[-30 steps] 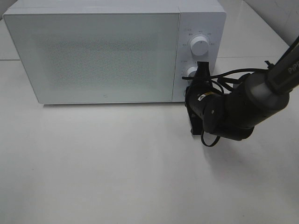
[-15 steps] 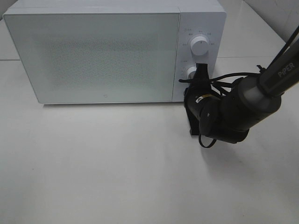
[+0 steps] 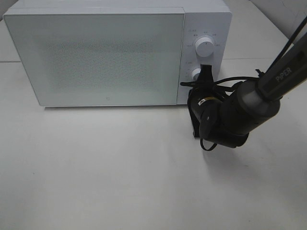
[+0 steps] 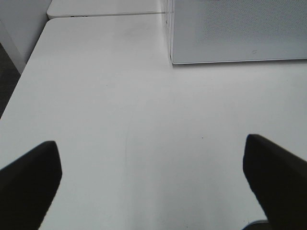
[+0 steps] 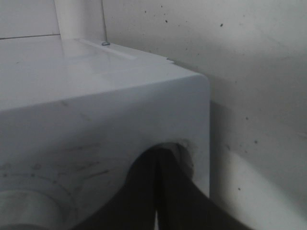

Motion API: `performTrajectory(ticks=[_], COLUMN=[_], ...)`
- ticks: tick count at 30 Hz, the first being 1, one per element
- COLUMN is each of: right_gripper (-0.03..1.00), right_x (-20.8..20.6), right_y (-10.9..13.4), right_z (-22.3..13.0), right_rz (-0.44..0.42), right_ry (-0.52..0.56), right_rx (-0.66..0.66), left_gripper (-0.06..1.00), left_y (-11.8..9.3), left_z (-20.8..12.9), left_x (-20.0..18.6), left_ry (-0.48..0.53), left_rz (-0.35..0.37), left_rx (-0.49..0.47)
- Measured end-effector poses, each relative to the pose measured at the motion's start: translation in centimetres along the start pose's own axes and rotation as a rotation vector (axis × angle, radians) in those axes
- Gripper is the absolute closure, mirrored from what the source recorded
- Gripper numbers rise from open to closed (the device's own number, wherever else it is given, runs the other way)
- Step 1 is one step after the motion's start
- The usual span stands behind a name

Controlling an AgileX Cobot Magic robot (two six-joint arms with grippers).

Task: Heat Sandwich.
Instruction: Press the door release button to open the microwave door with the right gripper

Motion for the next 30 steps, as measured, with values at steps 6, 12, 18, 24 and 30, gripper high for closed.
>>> performTrajectory(ticks=[6, 12, 18, 24, 30], right_gripper=[0.96, 0.96, 0.96, 0.96, 0.96], right_x=[0.41, 0.44, 0.46, 0.48, 0.49], right_y=[-0.2, -0.31, -0.35, -0.43, -0.49], right_z=[-0.17, -0.13, -0.12, -0.16, -0.17], right_rz=[-0.023, -0.03, -0.034, -0.04, -0.047], right_ry=[-0.002, -0.001, 0.001, 0.004, 0.005], right_rx=[0.006, 0.003, 0.001, -0.001, 0.002], left_gripper=[-0.03, -0.03, -0.03, -0.03, -0.03], left_y=[0.0, 0.0, 0.0, 0.0, 0.0], left_z=[0.0, 0.0, 0.0, 0.0, 0.0], left_x=[0.0, 0.0, 0.0, 0.0, 0.0], left_ry=[0.0, 0.0, 0.0, 0.0, 0.0], left_rz=[0.0, 0.0, 0.0, 0.0, 0.0], left_rx=[0.0, 0.0, 0.0, 0.0, 0.0])
Point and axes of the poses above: a point on each arm's last joint axis where the gripper is mounted, x pointing out along that axis toward the gripper, y along the wrist's bending axis when the last joint is at zero, z = x × y, the point moved 7 cm from there along x, pointing out along that axis toward the gripper, and after that the axes turned 2 degrees about x, right-handed, at the moved point
